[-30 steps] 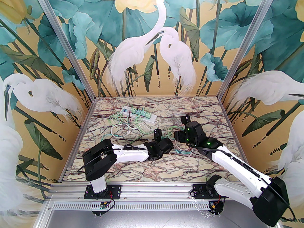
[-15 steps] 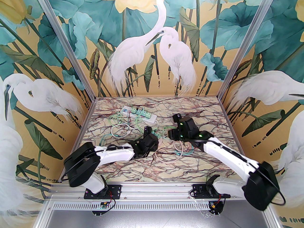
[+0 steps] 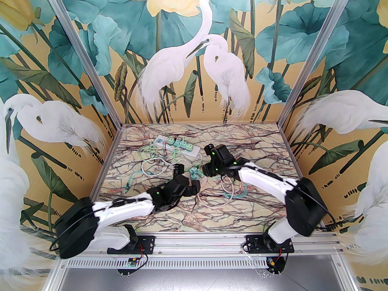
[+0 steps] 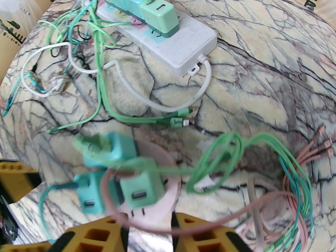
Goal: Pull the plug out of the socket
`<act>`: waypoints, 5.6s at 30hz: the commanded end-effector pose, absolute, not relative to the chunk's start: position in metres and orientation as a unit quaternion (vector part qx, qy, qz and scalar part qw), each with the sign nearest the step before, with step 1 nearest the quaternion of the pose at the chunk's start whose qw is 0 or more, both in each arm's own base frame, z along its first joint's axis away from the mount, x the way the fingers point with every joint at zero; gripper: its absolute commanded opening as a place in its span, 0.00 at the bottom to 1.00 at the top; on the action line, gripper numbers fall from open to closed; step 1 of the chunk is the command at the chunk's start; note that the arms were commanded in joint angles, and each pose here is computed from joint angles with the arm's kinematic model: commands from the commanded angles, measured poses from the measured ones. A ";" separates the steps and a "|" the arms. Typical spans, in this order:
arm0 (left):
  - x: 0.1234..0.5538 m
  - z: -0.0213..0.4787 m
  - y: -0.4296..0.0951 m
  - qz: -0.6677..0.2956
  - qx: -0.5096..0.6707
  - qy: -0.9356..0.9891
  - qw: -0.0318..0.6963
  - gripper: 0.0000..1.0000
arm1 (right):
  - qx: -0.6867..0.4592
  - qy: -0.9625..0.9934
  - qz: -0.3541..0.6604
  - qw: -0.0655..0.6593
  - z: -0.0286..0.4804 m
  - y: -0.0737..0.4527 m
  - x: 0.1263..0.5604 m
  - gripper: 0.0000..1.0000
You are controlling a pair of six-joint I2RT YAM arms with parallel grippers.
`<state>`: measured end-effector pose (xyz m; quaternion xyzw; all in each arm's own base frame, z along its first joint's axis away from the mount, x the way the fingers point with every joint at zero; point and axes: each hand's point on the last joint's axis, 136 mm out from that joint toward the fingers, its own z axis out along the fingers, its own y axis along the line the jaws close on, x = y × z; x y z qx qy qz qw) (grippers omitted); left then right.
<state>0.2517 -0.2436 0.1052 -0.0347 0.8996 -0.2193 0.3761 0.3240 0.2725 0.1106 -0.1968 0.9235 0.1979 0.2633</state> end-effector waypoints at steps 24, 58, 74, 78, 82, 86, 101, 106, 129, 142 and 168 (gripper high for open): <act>0.250 0.106 -0.229 -0.333 -0.155 0.875 0.316 0.88 | -0.267 0.911 0.201 0.242 0.075 0.302 0.328 0.43; 0.254 0.097 -0.229 -0.355 -0.171 0.873 0.287 0.76 | -0.303 0.907 0.154 0.250 0.061 0.312 0.333 0.40; 0.257 0.097 -0.226 -0.347 -0.169 0.878 0.283 0.76 | -0.298 0.902 0.158 0.270 0.074 0.322 0.338 0.18; 0.262 0.095 -0.220 -0.349 -0.179 0.876 0.280 0.76 | -0.276 0.912 0.150 0.264 0.075 0.323 0.330 0.20; 0.266 0.095 -0.220 -0.355 -0.182 0.872 0.282 0.74 | -0.233 0.925 0.157 0.254 0.072 0.324 0.317 0.20; 0.267 0.091 -0.223 -0.363 -0.184 0.870 0.279 0.71 | -0.213 0.930 0.162 0.251 0.074 0.330 0.304 0.21; 0.270 0.070 -0.217 -0.346 -0.205 0.873 0.277 0.59 | -0.195 0.937 0.162 0.241 0.069 0.332 0.299 0.21; 0.267 0.048 -0.205 -0.313 -0.224 0.883 0.269 0.55 | -0.201 0.937 0.161 0.238 0.067 0.334 0.297 0.20; 0.253 0.016 -0.190 -0.257 -0.245 0.909 0.219 0.45 | -0.189 0.933 0.194 0.239 0.084 0.337 0.299 0.19; 0.252 0.011 -0.194 -0.257 -0.240 0.913 0.205 0.42 | -0.237 0.932 0.106 0.252 0.079 0.349 0.292 0.19; 0.249 -0.001 -0.195 -0.242 -0.232 0.923 0.188 0.40 | -0.219 0.934 0.144 0.244 0.094 0.338 0.300 0.20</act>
